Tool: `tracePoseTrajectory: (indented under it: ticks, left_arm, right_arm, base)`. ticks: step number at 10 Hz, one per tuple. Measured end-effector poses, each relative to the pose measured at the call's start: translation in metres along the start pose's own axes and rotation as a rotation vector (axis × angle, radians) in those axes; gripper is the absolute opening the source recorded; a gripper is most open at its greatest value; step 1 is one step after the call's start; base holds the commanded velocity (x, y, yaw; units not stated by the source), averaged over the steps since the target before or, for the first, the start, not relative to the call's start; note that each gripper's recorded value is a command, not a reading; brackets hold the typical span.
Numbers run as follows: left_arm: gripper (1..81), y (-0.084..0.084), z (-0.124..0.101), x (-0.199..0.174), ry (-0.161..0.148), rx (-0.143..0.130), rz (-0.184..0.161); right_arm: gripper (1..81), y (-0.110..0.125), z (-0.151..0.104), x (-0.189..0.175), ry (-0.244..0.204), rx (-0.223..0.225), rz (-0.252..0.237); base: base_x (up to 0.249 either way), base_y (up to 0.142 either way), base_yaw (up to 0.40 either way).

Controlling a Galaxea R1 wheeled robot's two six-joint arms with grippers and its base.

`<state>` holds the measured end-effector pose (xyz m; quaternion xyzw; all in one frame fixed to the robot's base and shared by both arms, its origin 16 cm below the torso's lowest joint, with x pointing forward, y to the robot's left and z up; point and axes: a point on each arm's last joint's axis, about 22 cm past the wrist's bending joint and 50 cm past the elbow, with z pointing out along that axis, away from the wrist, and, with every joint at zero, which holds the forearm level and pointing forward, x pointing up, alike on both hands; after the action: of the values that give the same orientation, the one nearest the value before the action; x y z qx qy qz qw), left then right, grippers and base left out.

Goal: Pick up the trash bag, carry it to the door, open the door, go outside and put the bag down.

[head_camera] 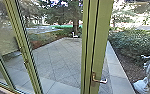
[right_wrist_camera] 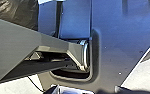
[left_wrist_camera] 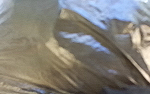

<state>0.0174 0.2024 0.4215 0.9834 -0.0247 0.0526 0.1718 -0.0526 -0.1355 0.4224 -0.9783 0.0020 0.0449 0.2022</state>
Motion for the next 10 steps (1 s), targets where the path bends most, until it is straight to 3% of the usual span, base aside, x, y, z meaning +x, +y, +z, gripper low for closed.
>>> tracePoseTrajectory:
  ticks: [7, 10]
  left_arm:
    - [1.0, -0.002, -0.002, -0.003, -0.016, -0.008, -0.007]
    - [1.0, 0.007, -0.011, -0.004, -0.022, -0.060, -0.009]
  right_arm:
    - [81.1, 0.003, -0.002, -0.001, -0.001, 0.001, 0.000]
    - [81.1, 0.002, -0.009, 0.000, 0.000, 0.036, -0.001]
  base:
    - [0.000, 0.000, 0.000]
    - [0.000, 0.000, 0.000]
